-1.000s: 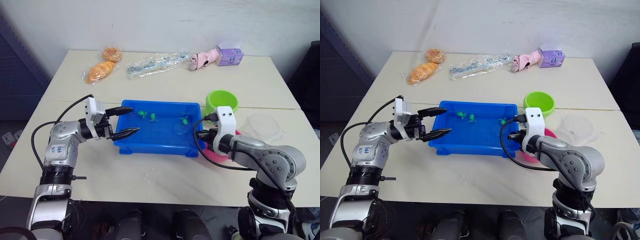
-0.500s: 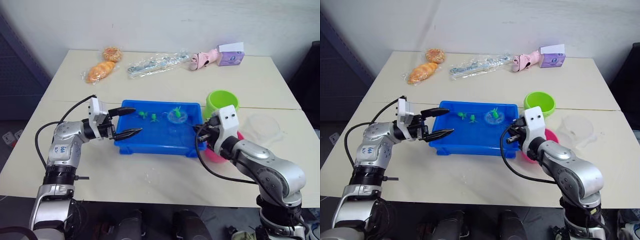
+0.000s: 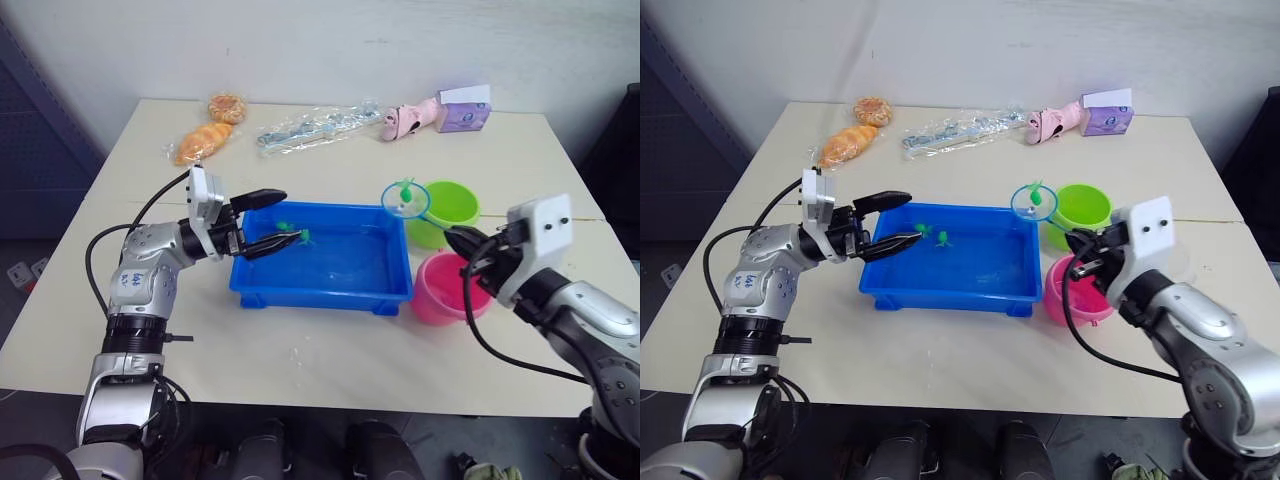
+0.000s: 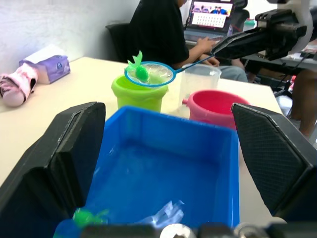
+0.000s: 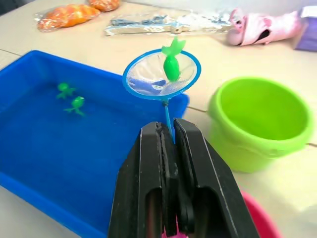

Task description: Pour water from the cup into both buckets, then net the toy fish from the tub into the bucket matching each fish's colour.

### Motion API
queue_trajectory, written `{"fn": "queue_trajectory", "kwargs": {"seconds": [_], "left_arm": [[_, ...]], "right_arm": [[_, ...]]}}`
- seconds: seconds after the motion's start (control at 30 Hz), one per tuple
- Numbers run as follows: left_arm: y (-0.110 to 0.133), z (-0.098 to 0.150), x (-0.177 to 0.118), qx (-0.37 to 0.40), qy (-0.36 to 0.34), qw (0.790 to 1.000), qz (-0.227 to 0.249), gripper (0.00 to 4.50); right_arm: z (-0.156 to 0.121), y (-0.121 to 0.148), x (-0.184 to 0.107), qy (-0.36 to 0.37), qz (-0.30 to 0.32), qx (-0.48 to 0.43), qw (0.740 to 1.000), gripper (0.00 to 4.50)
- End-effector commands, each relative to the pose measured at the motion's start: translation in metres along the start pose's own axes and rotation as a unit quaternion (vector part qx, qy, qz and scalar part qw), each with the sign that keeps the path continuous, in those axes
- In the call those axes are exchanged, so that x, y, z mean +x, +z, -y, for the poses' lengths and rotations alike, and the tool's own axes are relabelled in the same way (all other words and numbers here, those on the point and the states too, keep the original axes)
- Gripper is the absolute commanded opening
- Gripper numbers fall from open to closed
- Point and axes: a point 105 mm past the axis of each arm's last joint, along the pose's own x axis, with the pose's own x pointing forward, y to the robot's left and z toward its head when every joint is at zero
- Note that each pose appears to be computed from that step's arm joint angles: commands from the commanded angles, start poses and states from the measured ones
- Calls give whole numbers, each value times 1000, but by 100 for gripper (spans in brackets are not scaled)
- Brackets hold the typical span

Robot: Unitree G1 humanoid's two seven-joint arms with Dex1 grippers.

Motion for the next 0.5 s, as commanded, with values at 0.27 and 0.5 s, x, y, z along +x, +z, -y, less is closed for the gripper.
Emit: {"fn": "queue_trajectory", "kwargs": {"seconds": [0.27, 0.5], "left_arm": [[10, 3, 14, 5, -4, 1000, 29, 436], [7, 5, 15, 5, -4, 1000, 28, 436]], "right_arm": [[65, 3, 5, -125, 9, -111, 986, 0], [68, -11, 21, -98, -21, -278, 955, 0]]}}
